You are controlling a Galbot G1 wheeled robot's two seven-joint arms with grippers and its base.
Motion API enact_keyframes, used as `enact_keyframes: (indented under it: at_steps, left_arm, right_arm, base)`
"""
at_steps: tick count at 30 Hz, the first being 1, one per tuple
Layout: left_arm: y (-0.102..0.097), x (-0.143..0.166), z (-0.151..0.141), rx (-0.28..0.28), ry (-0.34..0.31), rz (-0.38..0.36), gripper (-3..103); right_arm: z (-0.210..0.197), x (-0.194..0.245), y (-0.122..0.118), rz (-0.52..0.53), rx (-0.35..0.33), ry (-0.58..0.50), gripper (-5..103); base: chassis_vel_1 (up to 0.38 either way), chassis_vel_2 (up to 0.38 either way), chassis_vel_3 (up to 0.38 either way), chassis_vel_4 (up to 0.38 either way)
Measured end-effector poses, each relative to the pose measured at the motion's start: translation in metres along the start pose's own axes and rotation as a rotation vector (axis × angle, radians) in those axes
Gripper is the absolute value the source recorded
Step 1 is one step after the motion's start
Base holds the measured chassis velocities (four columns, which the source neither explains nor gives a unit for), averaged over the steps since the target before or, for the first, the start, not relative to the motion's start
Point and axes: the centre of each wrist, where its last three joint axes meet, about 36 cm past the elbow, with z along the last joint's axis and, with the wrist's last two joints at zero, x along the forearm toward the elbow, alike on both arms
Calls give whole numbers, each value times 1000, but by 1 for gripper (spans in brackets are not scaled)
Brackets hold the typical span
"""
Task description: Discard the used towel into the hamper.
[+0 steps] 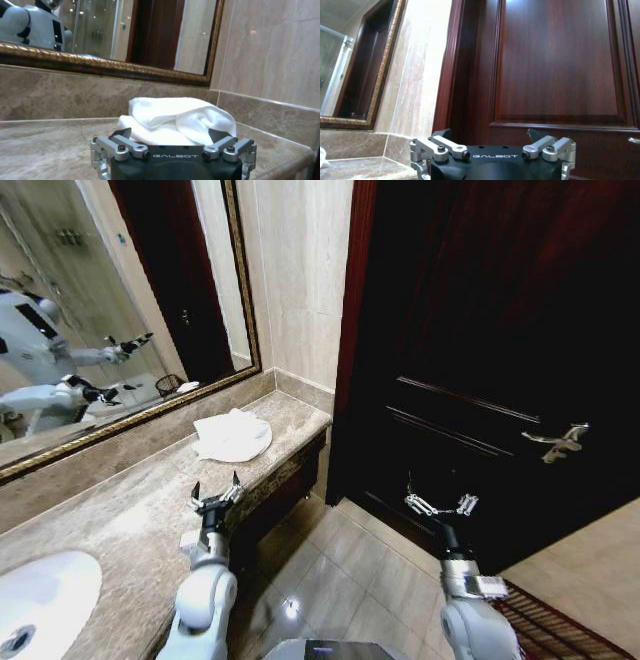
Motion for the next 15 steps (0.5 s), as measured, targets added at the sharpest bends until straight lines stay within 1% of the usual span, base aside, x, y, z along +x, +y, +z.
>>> enact_keyframes:
  at_steps: [2, 3, 5, 6, 10, 11, 13, 14, 15]
  left_arm:
    - [-3, -18, 0, 5, 10, 12, 100]
    - [-3, -18, 0, 5, 10, 12, 100]
    - [-11, -35, -2, 13, 20, 24, 100]
    - [-11, -35, -2, 13, 20, 24, 100]
    - [-31, -66, -9, 22, 52, 39, 100]
    - [-31, -66, -9, 22, 52, 39, 100]
    - [-41, -81, -13, 22, 77, 47, 100]
    - [-46, -89, -14, 26, 100, 52, 100]
    - [-46, -89, -14, 26, 100, 52, 100]
  right_arm:
    - [0, 4, -2, 8, 6, 8, 100]
    - [0, 4, -2, 8, 6, 8, 100]
    - [1, 7, -4, 12, 14, 17, 100]
    - [1, 7, -4, 12, 14, 17, 100]
    - [2, 9, -9, 21, 27, 24, 100]
    - [2, 9, -9, 21, 27, 24, 100]
    - [3, 9, -11, 25, 31, 29, 100]
    - [4, 10, -11, 30, 31, 32, 100]
    - [4, 10, -11, 30, 31, 32, 100]
  base:
    - [0, 0, 0, 0]
    - [0, 0, 0, 0]
    - [0, 0, 0, 0]
    - [0, 0, 0, 0]
    - [0, 0, 0, 0]
    - [0, 0, 0, 0]
    - [0, 0, 0, 0]
    - [0, 0, 0, 0]
    - [0, 0, 0, 0]
